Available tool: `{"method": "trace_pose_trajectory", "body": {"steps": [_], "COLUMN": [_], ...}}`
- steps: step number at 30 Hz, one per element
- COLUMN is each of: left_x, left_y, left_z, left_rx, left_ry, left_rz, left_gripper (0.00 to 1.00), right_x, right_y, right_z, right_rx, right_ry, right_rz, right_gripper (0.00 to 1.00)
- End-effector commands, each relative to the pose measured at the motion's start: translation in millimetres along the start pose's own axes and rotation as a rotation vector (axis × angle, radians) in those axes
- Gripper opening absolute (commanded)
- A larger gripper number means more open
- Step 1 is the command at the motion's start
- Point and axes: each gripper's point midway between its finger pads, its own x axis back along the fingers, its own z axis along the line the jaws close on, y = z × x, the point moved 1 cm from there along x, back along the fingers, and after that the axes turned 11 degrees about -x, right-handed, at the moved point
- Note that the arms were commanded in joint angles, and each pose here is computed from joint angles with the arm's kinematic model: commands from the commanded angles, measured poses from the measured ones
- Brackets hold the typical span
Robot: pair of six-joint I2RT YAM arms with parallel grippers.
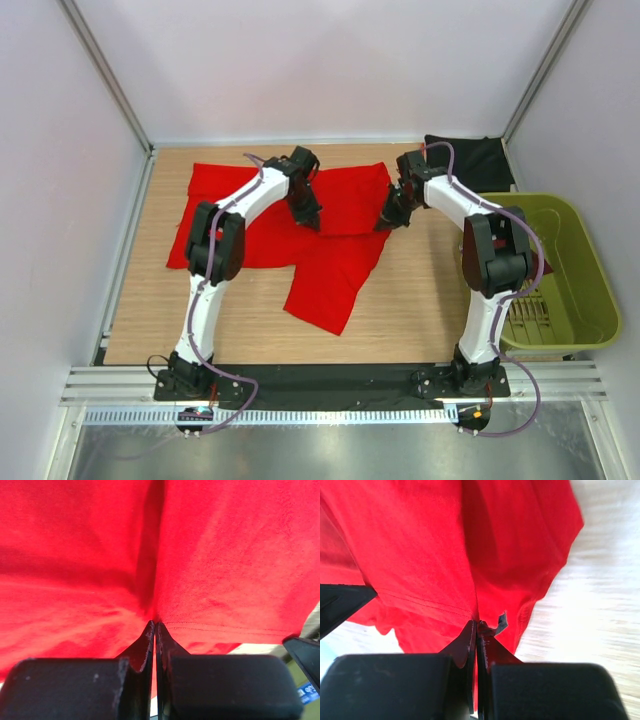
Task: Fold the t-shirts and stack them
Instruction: Fold the tshirt
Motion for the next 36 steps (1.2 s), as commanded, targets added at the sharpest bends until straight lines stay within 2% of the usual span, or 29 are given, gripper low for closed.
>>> {"method": "trace_pose_trajectory", "body": {"steps": [1, 16, 20, 21, 23, 26, 27, 28, 29, 30, 31, 36], "left_x": [23, 18, 24, 28, 46, 62, 79, 84, 77, 92, 92, 107], "left_y": [7, 8, 3, 4, 8, 12, 17, 22, 11, 18, 16, 23], "left_z": [3, 27, 32, 32, 32, 51, 53, 63, 83, 85, 92, 166], "left_rx": [-0.049, -0.1, -0.115, -0.128, -0.159, -0.186, -0.176, -0.139, -0.104, -0.073, -0.047, 0.152], "left_ry": [0.018, 0.143, 0.162, 0.163, 0.163, 0.234, 0.231, 0.23, 0.255, 0.226, 0.204, 0.207], "left_rz": [-0.031, -0.02, -0.003, -0.015, -0.058, -0.11, -0.16, -0.179, -0.148, -0.205, -0.196, -0.225], "left_gripper": [0.0, 0.01, 0.22, 0.24, 0.27, 0.29, 0.3, 0.3, 0.3, 0.31, 0.31, 0.35], "right_x": [9, -18, -12, -9, 7, 19, 19, 17, 24, 24, 21, 20], "right_y": [-9, -20, -25, -22, -25, -45, -63, -75, -83, -95, -117, -176], "right_z": [11, 12, 5, 2, 4, 12, 22, 26, 35, 40, 46, 51], "right_rx": [-0.063, -0.147, -0.114, -0.091, -0.003, 0.194, 0.266, 0.321, 0.395, 0.456, 0.528, 0.81], "right_ry": [0.06, 0.087, 0.028, 0.004, -0.016, -0.033, -0.015, 0.015, 0.056, 0.07, 0.086, 0.116], "right_rz": [0.014, 0.053, 0.058, 0.035, 0.018, -0.025, -0.013, -0.009, -0.021, -0.017, -0.002, 0.024], "right_gripper": [0.01, 0.03, 0.15, 0.24, 0.32, 0.38, 0.39, 0.39, 0.4, 0.4, 0.4, 0.41]}}
